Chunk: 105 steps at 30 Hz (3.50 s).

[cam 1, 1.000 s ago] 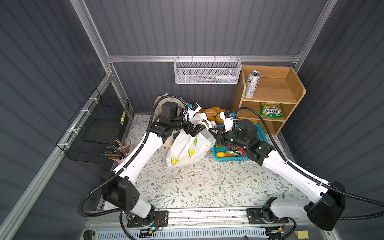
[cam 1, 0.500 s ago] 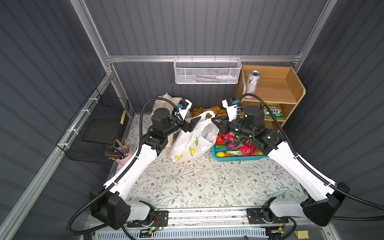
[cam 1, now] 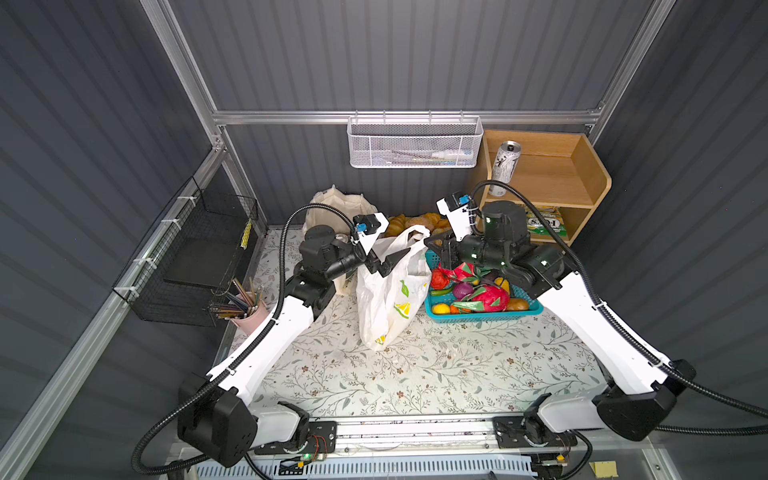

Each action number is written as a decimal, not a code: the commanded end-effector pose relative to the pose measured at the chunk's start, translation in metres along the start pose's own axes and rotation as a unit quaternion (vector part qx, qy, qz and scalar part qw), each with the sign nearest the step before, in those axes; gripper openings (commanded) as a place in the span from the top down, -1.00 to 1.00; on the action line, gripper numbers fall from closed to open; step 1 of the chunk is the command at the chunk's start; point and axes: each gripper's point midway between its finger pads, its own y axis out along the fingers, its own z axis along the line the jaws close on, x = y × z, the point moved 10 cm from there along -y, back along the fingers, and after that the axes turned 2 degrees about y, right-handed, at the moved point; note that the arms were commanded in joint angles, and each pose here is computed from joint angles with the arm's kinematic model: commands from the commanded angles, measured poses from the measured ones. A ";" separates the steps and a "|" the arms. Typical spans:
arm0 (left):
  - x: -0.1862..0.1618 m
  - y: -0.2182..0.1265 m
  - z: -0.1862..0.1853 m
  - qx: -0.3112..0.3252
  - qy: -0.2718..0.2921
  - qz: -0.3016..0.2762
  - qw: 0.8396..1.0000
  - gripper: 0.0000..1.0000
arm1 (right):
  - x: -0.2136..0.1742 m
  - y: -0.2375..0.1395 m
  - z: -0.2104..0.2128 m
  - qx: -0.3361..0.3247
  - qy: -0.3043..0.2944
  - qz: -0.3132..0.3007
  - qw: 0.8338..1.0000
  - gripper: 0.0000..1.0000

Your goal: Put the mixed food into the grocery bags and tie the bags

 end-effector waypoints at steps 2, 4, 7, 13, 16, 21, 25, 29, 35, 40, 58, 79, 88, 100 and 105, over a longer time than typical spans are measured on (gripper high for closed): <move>0.016 0.009 -0.003 -0.052 -0.005 -0.034 0.998 -0.99 | 0.003 0.001 0.008 0.008 -0.017 0.004 1.000 1.00; 0.014 0.010 -0.007 -0.054 -0.011 -0.028 0.998 -0.97 | 0.004 0.001 0.009 0.008 -0.019 0.002 1.000 1.00; 0.007 0.010 -0.013 -0.045 -0.014 -0.007 0.999 -0.88 | 0.009 -0.002 0.012 0.010 -0.022 -0.007 1.000 1.00; -0.005 0.009 -0.017 0.034 -0.021 0.000 0.999 -0.60 | 0.020 -0.008 0.019 0.022 -0.024 -0.027 0.999 1.00; -0.011 0.016 -0.018 0.052 -0.028 0.009 0.998 -0.39 | 0.022 -0.009 0.021 0.026 -0.022 -0.035 0.999 1.00; -0.023 0.025 -0.018 0.083 -0.041 0.025 0.995 -0.06 | 0.023 -0.008 0.022 0.027 -0.020 -0.040 0.999 1.00; -0.033 0.025 -0.020 0.089 -0.056 0.036 0.994 -0.04 | 0.024 -0.009 0.022 0.023 -0.019 -0.046 0.998 1.00; -0.047 0.022 -0.024 0.098 -0.069 0.050 0.991 -0.06 | 0.024 -0.010 0.022 0.022 -0.020 -0.053 0.998 1.00; -0.061 0.021 -0.026 0.111 -0.076 0.062 0.989 -0.06 | 0.024 -0.009 0.022 0.025 -0.017 -0.056 0.998 1.00; -0.070 0.017 -0.026 0.141 -0.088 0.057 0.984 0.12 | 0.025 -0.010 0.022 0.027 -0.016 -0.058 0.998 1.00; -0.041 0.004 -0.023 0.102 -0.098 0.052 0.989 1.00 | 0.021 -0.025 -0.043 -0.038 0.072 -0.096 0.992 -0.37; -0.041 -0.023 -0.018 -0.156 -0.187 0.000 0.970 1.00 | 0.018 0.071 -0.086 0.001 0.040 -0.024 0.999 -0.98; -0.044 -0.021 -0.018 -0.170 -0.200 -0.001 0.965 1.00 | 0.032 0.103 -0.098 0.003 0.051 -0.024 0.998 -0.98; -0.045 -0.021 -0.019 -0.175 -0.205 -0.001 0.963 1.00 | 0.012 0.121 -0.113 -0.015 0.070 0.002 0.997 -0.92; -0.045 -0.019 -0.018 -0.181 -0.209 -0.003 0.961 1.00 | 0.010 0.127 -0.116 -0.002 0.079 0.004 0.997 -0.83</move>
